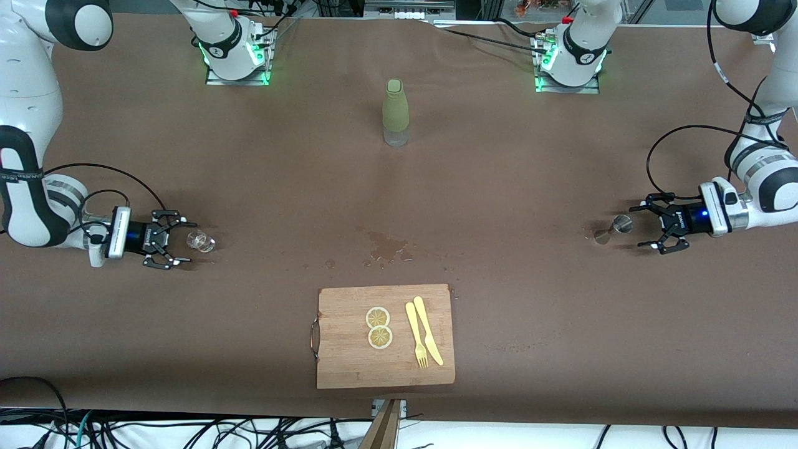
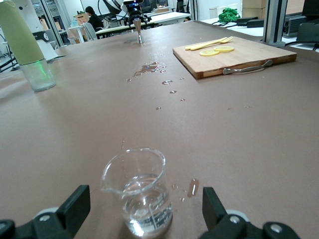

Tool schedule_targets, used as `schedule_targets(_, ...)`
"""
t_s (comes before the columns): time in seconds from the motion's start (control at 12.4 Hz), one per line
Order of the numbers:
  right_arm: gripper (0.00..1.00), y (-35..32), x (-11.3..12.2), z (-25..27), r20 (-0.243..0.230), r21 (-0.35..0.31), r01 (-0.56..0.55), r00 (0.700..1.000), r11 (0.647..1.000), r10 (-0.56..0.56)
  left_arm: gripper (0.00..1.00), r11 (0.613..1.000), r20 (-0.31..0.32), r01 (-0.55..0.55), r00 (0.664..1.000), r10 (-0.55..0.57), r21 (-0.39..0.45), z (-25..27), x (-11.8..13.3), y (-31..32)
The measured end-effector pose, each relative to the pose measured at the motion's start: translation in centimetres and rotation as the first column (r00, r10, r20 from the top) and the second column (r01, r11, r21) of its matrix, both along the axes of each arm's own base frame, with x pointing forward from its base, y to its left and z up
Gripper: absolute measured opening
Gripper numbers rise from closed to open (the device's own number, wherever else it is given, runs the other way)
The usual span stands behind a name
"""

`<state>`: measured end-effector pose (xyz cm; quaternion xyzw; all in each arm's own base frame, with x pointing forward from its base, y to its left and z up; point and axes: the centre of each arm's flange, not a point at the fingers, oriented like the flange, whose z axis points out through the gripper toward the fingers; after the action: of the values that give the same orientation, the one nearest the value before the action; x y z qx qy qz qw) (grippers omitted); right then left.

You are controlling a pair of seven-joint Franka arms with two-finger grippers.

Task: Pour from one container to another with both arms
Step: 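Close the right gripper on the glass cup while the left gripper grasps the jigger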

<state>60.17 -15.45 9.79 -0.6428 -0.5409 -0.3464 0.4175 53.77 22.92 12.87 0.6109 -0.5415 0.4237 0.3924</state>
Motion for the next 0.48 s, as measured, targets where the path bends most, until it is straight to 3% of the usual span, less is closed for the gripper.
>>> schedule_targets(0.48,1.00,1.2,0.3,-0.4,0.001,-0.003,-0.013,1.000,1.000,0.013,1.00,0.999,0.003,0.010,1.000,-0.010,-0.045,-2.3,-0.5,-1.0)
